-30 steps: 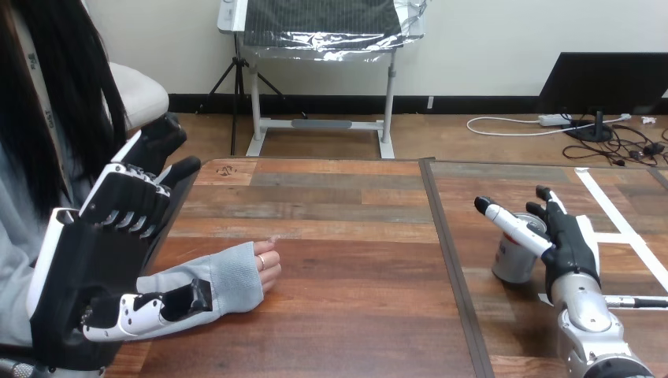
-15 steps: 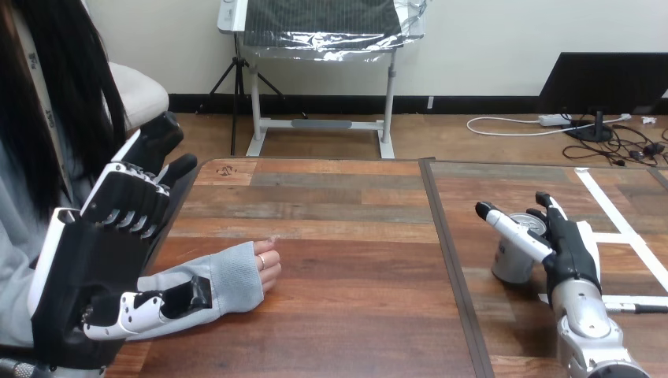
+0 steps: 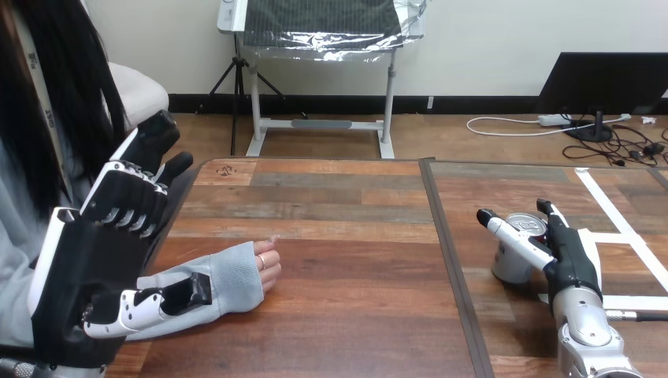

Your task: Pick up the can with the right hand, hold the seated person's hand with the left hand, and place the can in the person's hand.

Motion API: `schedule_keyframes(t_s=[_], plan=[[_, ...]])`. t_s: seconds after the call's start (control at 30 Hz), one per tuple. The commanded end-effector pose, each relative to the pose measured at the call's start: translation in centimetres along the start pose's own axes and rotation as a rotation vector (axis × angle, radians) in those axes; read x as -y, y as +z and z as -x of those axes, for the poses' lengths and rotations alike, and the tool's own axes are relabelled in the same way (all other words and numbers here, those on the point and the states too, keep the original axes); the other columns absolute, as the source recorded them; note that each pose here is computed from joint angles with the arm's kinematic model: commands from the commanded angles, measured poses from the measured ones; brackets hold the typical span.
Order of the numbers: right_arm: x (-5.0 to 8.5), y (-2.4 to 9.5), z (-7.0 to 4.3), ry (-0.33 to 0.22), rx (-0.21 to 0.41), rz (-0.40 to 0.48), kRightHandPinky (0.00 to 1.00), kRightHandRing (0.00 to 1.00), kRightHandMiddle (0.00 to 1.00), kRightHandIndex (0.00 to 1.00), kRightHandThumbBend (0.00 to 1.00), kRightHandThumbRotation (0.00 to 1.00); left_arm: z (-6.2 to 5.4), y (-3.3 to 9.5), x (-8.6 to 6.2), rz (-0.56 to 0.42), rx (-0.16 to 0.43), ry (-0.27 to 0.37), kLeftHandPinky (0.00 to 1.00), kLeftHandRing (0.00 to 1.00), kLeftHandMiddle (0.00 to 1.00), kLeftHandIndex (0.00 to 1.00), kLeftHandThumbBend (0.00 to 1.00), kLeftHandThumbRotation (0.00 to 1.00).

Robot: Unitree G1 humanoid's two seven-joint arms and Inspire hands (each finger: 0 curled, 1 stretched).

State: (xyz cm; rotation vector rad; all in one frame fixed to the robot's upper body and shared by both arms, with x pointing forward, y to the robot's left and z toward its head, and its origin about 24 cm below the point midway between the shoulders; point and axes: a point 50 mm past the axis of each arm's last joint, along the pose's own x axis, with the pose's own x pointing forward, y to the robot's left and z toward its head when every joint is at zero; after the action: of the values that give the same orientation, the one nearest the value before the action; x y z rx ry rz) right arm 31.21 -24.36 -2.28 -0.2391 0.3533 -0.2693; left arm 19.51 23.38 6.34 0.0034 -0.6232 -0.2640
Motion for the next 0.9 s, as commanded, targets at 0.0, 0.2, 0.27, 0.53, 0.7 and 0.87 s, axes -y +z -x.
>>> schedule_keyframes(t_s=[0.0, 0.2, 0.27, 0.53, 0.7, 0.87], plan=[[-0.2, 1.5, -0.4, -0.004, 0.063, 0.014, 0.74, 0.85, 0.90, 0.96, 1.00, 0.46, -1.9, 0.8, -0.2, -0.010, 0.088, -0.036, 0.94, 0.98, 0.97, 0.90, 1.00, 0.31], [-0.2, 1.2, -0.3, -0.013, 0.055, 0.043, 0.77, 0.86, 0.90, 0.96, 1.00, 0.45, -1.9, 0.7, -0.3, -0.012, 0.103, -0.049, 0.94, 0.99, 0.97, 0.90, 1.00, 0.31], [-0.2, 1.1, -0.3, -0.011, 0.047, 0.027, 0.79, 0.88, 0.91, 0.96, 1.00, 0.44, -1.8, 0.8, -0.2, -0.016, 0.096, -0.043, 0.94, 0.99, 0.97, 0.90, 1.00, 0.31], [-0.1, 0.8, -0.2, -0.017, 0.039, 0.011, 0.75, 0.86, 0.91, 0.95, 1.00, 0.41, -1.8, 0.7, -0.2, -0.022, 0.110, -0.036, 0.93, 0.97, 0.96, 0.90, 1.00, 0.33], [-0.1, 0.6, -0.1, -0.020, 0.036, 0.017, 0.74, 0.86, 0.91, 0.95, 1.00, 0.41, -1.7, 0.9, -0.1, -0.037, 0.101, -0.026, 0.92, 0.97, 0.96, 0.90, 1.00, 0.33], [0.0, 0.4, 0.0, -0.019, 0.029, 0.007, 0.75, 0.86, 0.91, 0.95, 1.00, 0.40, -1.7, 0.8, -0.1, -0.014, 0.092, -0.027, 0.92, 0.98, 0.96, 0.90, 1.00, 0.33]])
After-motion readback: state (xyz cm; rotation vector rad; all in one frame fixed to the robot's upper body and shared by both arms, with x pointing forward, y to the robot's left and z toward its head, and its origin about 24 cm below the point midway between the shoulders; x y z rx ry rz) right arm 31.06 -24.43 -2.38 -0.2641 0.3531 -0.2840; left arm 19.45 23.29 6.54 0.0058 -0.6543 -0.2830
